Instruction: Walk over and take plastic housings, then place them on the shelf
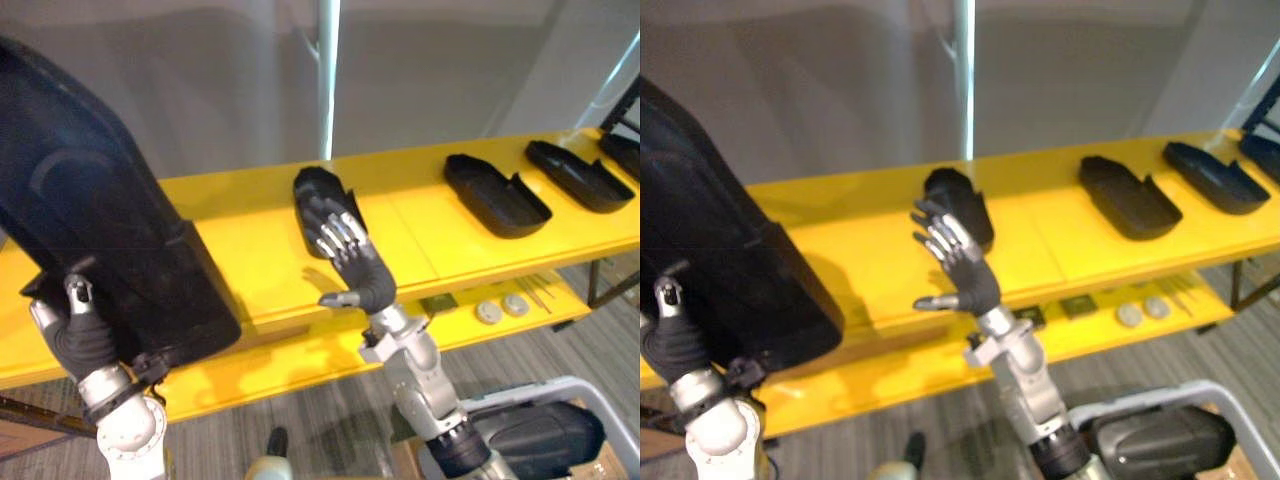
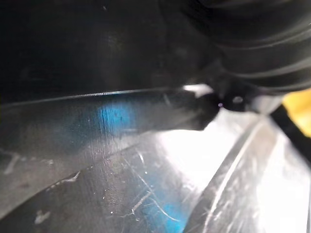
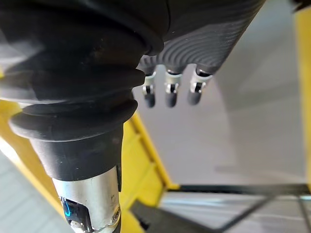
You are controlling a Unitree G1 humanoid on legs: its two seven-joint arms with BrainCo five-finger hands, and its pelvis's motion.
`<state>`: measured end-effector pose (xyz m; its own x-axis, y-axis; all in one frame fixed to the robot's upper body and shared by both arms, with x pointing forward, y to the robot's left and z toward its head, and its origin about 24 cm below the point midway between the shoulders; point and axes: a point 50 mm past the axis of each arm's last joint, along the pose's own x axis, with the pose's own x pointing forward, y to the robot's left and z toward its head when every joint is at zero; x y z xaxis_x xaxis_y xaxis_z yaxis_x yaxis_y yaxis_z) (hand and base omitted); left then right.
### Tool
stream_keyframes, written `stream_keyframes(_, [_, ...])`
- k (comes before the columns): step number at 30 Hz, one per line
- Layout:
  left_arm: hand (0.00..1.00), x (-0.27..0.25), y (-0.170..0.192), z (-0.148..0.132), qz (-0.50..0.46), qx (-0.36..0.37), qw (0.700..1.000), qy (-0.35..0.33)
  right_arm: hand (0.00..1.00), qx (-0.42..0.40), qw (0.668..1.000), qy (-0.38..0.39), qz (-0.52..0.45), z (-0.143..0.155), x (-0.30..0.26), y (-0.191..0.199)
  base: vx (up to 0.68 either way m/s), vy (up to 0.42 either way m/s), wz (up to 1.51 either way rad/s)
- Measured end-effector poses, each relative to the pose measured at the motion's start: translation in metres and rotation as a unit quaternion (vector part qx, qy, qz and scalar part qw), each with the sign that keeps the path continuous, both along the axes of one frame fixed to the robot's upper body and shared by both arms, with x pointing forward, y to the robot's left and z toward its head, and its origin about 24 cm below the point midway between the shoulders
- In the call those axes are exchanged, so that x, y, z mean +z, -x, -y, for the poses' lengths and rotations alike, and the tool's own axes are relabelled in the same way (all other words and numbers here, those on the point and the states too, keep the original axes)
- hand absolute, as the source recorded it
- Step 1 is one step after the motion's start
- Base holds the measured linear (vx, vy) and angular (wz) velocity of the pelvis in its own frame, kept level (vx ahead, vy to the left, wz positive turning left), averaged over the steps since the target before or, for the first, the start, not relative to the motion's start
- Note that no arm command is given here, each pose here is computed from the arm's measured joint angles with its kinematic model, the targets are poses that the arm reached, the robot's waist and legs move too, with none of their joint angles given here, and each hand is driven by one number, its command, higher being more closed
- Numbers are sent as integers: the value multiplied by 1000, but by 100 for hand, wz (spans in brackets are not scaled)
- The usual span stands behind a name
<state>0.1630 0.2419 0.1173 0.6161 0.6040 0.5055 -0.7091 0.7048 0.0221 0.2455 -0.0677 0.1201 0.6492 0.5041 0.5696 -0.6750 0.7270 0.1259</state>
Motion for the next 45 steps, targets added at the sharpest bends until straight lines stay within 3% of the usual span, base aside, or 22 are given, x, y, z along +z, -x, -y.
stream_keyframes(5, [100,4,-8,11,15,-36,999,-2,0,-64,998,-12,-22,26,-9,2,57,99,22])
stream_keyframes(11, [100,11,-16,14,10,-66,997,-38,0,-119,990,-75,-27,25,-7,6,13,113,-24])
stream_keyframes(15, [100,17,-26,17,-10,-97,992,-79,0,-148,986,-65,-33,27,-12,10,-19,57,-14])
stream_keyframes(20, [100,3,-49,19,-68,-124,988,-63,0,-224,972,-40,-52,58,-22,13,-1,-6,-3])
stream_keyframes(24, [100,-35,-66,0,-192,-103,975,-41,0,-297,952,-26,-72,91,-29,16,23,-45,-22])
stream_keyframes(28, [100,-73,-78,-22,-293,-51,955,16,0,-409,910,-10,-74,121,-29,30,-6,-21,-36])
stream_keyframes(31, [100,-83,-81,-46,-322,3,944,69,0,-458,884,12,-93,139,-37,47,-35,12,-42])
stream_keyframes(34, [100,-76,-91,-67,-331,34,940,73,0,-497,856,51,-133,156,-54,65,-5,18,-26])
stream_keyframes(41, [100,-53,-119,-92,-342,61,934,79,0,-494,841,102,-197,163,-85,81,23,2,-4])
stream_keyframes(45, [100,-56,-121,-115,-400,99,906,93,0,-477,851,115,-190,159,-84,78,7,-5,-11])
